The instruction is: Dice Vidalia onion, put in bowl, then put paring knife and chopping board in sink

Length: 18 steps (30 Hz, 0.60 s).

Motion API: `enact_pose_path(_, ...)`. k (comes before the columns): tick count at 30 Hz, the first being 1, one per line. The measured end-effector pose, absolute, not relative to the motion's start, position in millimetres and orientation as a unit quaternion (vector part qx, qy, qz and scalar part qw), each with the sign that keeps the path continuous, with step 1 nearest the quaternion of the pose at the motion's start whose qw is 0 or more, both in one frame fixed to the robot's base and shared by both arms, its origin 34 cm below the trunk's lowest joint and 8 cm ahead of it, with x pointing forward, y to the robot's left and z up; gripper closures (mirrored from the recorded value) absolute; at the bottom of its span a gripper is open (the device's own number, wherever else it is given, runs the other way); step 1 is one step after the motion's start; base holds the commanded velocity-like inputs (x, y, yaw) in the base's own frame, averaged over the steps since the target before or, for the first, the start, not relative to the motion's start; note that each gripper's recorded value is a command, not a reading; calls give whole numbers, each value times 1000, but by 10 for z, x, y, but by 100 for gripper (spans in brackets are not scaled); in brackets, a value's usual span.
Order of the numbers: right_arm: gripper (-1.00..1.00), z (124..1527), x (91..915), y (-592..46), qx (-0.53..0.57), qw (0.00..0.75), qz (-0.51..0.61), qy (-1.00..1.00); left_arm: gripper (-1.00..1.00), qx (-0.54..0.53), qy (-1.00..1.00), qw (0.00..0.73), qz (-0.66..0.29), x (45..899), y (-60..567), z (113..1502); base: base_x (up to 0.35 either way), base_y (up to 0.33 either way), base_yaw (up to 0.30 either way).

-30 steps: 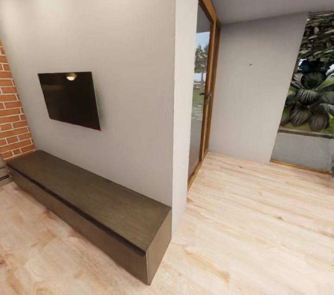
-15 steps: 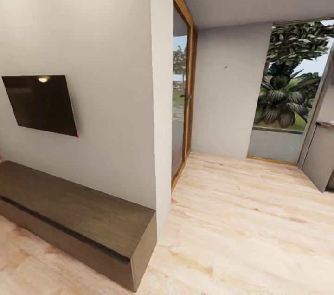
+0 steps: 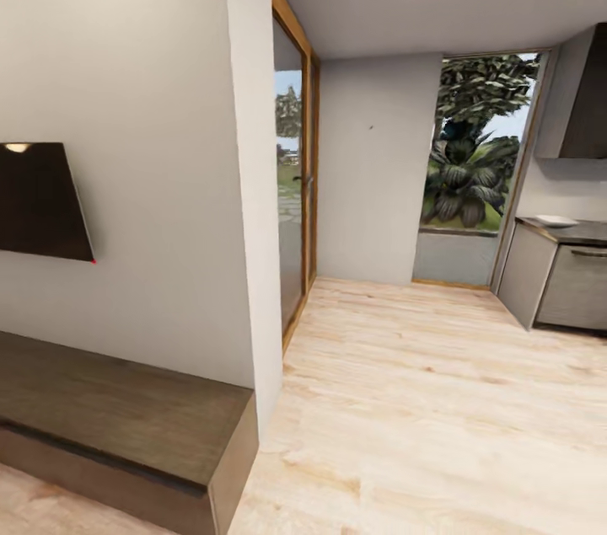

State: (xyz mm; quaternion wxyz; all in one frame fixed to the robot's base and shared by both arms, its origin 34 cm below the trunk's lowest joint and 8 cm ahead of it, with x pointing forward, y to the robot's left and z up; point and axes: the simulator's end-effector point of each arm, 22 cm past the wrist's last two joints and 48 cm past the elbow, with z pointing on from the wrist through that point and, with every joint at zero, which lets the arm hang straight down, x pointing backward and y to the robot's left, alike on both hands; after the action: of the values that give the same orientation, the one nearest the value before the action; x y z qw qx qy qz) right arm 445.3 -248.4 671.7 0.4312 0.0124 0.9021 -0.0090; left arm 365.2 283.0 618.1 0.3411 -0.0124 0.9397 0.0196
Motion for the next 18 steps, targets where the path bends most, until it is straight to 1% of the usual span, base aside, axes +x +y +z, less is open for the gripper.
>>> enact_pose_path(18,-100,6945,4428,-2486,12,435,-9,901,-100,-13,942,336,20,3552,2833,6357,0,0,-268)
